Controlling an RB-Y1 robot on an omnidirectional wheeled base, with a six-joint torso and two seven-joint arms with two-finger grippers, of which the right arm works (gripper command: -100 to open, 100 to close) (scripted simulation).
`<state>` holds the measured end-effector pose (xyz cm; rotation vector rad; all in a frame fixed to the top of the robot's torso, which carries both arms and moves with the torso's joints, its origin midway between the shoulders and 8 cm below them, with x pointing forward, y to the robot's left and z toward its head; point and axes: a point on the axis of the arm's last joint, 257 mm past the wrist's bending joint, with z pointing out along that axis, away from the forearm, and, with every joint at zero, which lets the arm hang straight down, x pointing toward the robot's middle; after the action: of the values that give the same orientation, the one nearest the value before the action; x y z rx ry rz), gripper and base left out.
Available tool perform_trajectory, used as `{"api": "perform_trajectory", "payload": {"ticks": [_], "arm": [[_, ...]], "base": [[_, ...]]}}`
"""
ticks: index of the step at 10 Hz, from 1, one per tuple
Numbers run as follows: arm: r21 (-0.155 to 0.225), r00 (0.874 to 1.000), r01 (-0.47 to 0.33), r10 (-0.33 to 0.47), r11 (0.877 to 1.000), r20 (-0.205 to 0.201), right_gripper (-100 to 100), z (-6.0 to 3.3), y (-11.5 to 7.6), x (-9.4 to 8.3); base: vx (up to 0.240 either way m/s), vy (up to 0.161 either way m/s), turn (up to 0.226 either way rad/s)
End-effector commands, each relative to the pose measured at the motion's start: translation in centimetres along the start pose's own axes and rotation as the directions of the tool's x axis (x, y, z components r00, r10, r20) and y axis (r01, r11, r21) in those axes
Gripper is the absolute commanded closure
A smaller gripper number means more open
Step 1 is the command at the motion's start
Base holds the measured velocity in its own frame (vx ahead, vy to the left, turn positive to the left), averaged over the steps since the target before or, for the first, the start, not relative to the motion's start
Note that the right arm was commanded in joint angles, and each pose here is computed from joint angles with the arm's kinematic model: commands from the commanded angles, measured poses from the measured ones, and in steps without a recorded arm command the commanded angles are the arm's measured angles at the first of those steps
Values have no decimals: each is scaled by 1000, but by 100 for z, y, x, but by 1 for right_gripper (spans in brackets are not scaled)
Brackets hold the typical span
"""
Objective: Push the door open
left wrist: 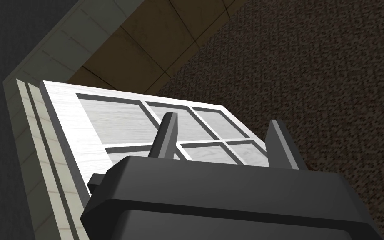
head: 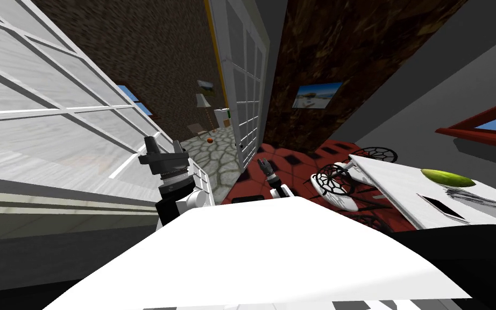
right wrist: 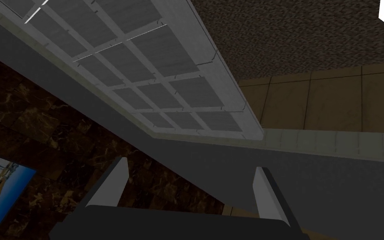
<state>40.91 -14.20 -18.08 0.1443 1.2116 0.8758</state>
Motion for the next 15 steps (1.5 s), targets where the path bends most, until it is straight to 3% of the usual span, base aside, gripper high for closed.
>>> {"api": "perform_trajectory", "payload": {"ticks": [1, 4, 9, 10, 15], "arm": [[-2, 999, 27, -27, 1000, -22, -100, -40, -21, 113], [-7, 994, 80, -81, 997, -70, -100, -92, -53, 353], [-31, 974, 168, -171, 985, -151, -100, -203, -88, 765], [-31, 974, 168, -171, 985, -151, -100, -203, -88, 765], [-71, 941, 244, -254, 967, -224, -100, -333, -91, 1155]], "base": [[124, -33, 43], [134, -51, 57], [118, -51, 57], [101, -33, 39], [117, -55, 56]]}}
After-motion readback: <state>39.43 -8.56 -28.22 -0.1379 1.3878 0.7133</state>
